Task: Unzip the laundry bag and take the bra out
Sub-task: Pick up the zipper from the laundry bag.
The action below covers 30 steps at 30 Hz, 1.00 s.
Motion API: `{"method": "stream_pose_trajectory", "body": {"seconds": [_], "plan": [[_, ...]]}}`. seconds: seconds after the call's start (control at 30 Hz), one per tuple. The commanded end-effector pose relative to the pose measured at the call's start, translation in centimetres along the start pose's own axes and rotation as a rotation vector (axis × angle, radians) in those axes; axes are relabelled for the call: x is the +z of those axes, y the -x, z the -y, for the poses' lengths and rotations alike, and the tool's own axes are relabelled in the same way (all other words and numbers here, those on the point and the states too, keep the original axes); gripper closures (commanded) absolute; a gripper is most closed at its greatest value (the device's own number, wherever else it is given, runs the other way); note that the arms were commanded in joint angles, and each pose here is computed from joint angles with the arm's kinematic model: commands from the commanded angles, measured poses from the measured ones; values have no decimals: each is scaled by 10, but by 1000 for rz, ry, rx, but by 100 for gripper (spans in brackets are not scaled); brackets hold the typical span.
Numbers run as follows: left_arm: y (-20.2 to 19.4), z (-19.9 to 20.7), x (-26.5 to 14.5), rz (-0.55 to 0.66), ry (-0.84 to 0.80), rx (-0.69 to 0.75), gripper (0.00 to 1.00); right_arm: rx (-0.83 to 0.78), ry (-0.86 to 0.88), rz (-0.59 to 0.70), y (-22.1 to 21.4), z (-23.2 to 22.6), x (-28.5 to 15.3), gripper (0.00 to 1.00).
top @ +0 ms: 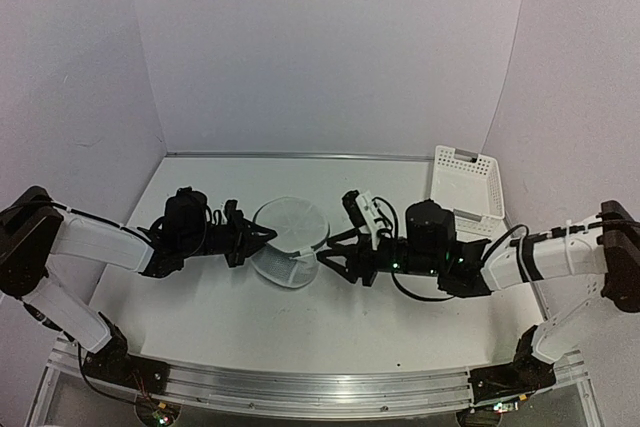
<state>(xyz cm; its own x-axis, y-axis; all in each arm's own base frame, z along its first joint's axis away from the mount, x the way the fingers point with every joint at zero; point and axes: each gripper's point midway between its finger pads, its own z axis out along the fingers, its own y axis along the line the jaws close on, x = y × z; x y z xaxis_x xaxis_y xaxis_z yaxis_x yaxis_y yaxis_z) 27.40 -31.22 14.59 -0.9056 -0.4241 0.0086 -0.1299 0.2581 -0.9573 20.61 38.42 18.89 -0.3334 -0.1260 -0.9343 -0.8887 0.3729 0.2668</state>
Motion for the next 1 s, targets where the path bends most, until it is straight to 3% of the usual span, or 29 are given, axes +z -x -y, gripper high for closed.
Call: {"method": "stream_pose_trajectory", "body": {"seconds": [0.0, 0.33, 0.97], "plan": [[4, 29, -3, 13, -94, 28, 100, -180, -24, 107, 8, 1, 8, 52], [2, 26, -3, 3, -89, 25, 100, -206, -172, 158, -15, 29, 18, 52], [0, 24, -4, -3, -87, 21, 100, -224, -175, 154, -19, 29, 39, 65]]}}
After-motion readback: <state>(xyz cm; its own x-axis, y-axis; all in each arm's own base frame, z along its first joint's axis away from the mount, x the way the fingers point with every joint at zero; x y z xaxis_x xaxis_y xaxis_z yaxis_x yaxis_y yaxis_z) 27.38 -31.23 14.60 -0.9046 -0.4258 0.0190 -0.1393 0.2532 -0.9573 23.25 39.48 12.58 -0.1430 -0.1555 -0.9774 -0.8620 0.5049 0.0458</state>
